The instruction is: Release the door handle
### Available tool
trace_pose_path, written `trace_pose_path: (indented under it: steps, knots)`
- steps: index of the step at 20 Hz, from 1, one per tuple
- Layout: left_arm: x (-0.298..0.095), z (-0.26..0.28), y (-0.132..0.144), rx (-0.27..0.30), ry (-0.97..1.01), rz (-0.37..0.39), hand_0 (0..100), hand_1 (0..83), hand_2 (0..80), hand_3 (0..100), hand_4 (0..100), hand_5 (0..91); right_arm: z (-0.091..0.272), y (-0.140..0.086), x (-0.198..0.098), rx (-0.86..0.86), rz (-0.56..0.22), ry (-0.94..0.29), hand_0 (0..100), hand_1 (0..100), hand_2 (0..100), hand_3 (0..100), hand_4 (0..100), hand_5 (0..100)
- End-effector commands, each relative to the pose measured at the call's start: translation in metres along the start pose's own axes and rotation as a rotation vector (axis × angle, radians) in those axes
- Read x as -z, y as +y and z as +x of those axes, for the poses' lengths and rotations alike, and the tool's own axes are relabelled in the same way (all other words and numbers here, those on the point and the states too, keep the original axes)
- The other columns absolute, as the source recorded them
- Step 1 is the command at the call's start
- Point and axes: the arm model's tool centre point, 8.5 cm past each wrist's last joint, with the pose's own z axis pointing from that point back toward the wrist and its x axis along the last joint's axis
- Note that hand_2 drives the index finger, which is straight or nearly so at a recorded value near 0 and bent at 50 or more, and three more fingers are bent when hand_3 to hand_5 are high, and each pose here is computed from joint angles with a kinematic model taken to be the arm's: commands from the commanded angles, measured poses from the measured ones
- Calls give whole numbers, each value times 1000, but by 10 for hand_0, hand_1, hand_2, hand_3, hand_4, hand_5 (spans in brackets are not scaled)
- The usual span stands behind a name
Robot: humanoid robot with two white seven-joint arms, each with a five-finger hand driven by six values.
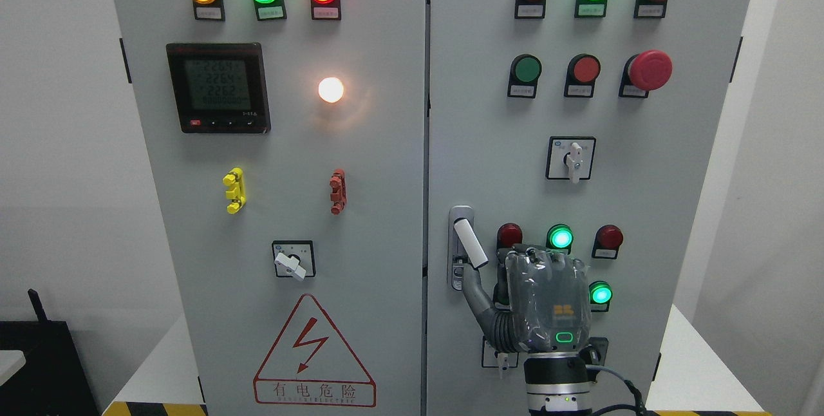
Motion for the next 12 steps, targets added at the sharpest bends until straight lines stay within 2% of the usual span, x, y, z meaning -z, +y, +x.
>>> trace_pose_path:
  steps: [1, 12]
  knots:
    - [0, 2, -1, 29, 8, -3, 120, 389, 0, 0, 0, 0, -2, 0, 0, -1, 3, 6, 510, 438, 1000, 1000, 1000, 967]
    - [0, 2, -1, 29, 8, -3, 120, 389, 0, 0, 0, 0, -5, -2, 2, -4, -4, 13, 505, 438, 1000, 1000, 1000, 967]
